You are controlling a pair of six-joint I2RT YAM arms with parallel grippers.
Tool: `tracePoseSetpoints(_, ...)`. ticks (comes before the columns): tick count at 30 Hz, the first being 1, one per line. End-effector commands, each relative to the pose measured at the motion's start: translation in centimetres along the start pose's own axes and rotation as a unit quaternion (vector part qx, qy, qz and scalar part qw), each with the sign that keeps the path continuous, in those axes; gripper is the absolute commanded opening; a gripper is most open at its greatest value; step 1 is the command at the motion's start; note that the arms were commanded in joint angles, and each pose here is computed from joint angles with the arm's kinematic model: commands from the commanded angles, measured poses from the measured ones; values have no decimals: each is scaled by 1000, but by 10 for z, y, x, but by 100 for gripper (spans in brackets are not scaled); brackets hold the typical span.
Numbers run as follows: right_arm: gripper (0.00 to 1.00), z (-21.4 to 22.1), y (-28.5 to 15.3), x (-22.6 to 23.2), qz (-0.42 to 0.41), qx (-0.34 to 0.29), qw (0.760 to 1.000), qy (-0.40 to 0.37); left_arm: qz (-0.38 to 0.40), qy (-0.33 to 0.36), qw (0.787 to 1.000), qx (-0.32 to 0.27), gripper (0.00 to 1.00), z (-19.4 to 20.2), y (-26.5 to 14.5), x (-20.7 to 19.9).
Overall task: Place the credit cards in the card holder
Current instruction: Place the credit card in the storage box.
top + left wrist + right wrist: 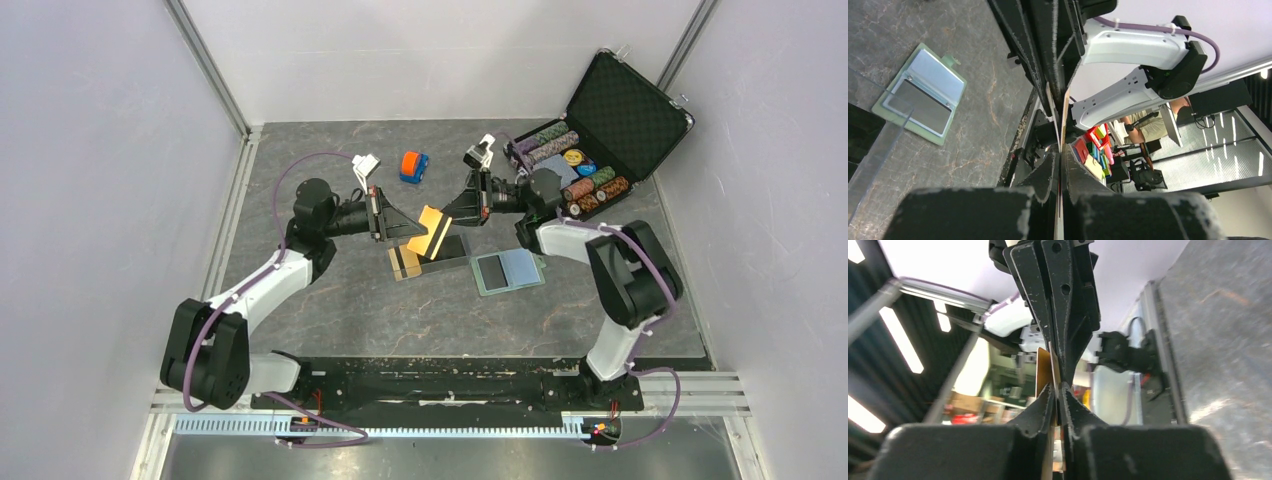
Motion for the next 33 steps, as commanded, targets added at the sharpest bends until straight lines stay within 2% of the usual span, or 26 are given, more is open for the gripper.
tracePoseSetpoints(1, 0, 18, -8, 68, -133, 38, 988, -63, 8, 19, 999, -26, 2, -12, 3, -8)
tracePoseSetpoints(12, 0, 4, 1, 40, -70, 20, 996, -59, -24, 12, 999, -25, 2, -6, 0, 6)
tracePoseSetpoints(15, 0, -2, 5, 10, -2, 8, 998, -61, -29, 12, 999, -24, 2, -4, -2, 8)
tracePoseSetpoints(19, 0, -8, 1, -37, 133, 34, 987, -79, -31, 7, 999, -19, 2, -1, -2, 10)
tracePoseSetpoints(22, 0, -19, -2, -36, 149, 24, 984, -91, -30, 6, 999, -11, 3, 2, -3, 11)
tracePoseSetpoints(33, 0, -45, -13, -20, 155, -6, 980, -122, -35, -4, 999, 5, 16, 15, -7, 16)
Point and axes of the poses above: each gripper's point midway between its finger pads, its own y axis out along the fingers, its own x axis along the line the jaws close on, z = x × y, the point moved 1 cm from there along -y, back along the fingers, and after that the axes turned 10 degrees about -y, right-handed, at the moved point
